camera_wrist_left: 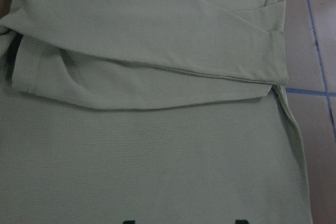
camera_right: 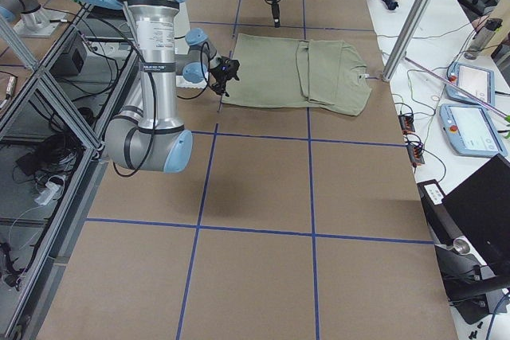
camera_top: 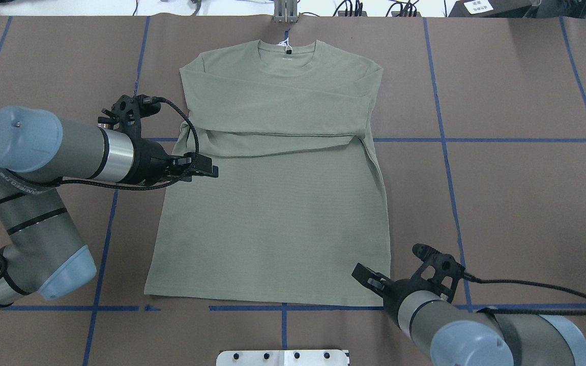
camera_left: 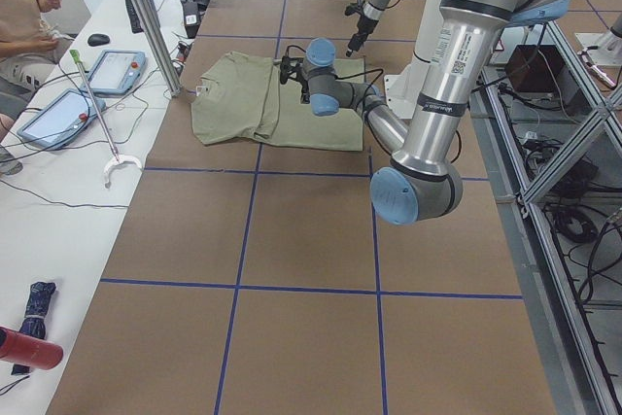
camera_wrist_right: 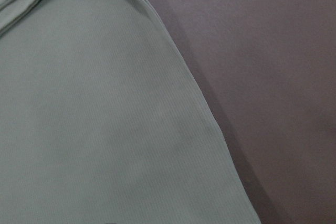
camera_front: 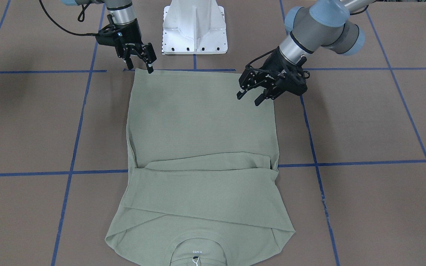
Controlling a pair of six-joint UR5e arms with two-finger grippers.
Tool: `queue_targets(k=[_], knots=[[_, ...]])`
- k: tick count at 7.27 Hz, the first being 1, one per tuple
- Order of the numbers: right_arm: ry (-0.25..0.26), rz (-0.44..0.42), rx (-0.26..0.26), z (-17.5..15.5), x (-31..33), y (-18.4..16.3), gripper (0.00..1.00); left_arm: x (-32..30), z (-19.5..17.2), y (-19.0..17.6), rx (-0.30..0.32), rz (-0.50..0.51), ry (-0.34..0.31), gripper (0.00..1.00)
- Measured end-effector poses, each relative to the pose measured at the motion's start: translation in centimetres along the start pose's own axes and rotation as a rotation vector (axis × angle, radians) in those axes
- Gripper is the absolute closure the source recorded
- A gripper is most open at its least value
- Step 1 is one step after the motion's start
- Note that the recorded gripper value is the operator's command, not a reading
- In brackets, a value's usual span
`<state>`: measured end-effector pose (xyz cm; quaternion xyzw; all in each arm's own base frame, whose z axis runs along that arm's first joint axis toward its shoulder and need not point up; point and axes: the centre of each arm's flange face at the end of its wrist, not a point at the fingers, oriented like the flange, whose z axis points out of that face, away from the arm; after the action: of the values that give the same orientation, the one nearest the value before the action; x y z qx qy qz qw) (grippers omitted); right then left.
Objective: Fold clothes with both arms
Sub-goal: 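Lower both grippers and grasp the hem corners nearest the robot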
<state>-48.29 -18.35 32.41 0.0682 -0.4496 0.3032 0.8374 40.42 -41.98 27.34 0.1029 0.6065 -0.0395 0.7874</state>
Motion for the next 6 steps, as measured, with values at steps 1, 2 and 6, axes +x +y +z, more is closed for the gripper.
queue_targets(k=[1, 2, 6], knots=[[0.019, 0.018, 0.008, 0.2, 1.0, 1.5, 0.11, -0.7, -0.1, 0.2, -0.003, -0.006, -0.009, 0.1], [0.036, 0.028, 0.014, 0.8, 1.6, 2.1, 0.15, -1.0, -0.2, 0.3, -0.005, -0.012, -0.014, 0.11], [0.069, 0.025, 0.027, 2.3, 2.8, 2.7, 0.5, -1.0, -0.5, 0.3, 0.002, -0.052, -0.012, 0.11]])
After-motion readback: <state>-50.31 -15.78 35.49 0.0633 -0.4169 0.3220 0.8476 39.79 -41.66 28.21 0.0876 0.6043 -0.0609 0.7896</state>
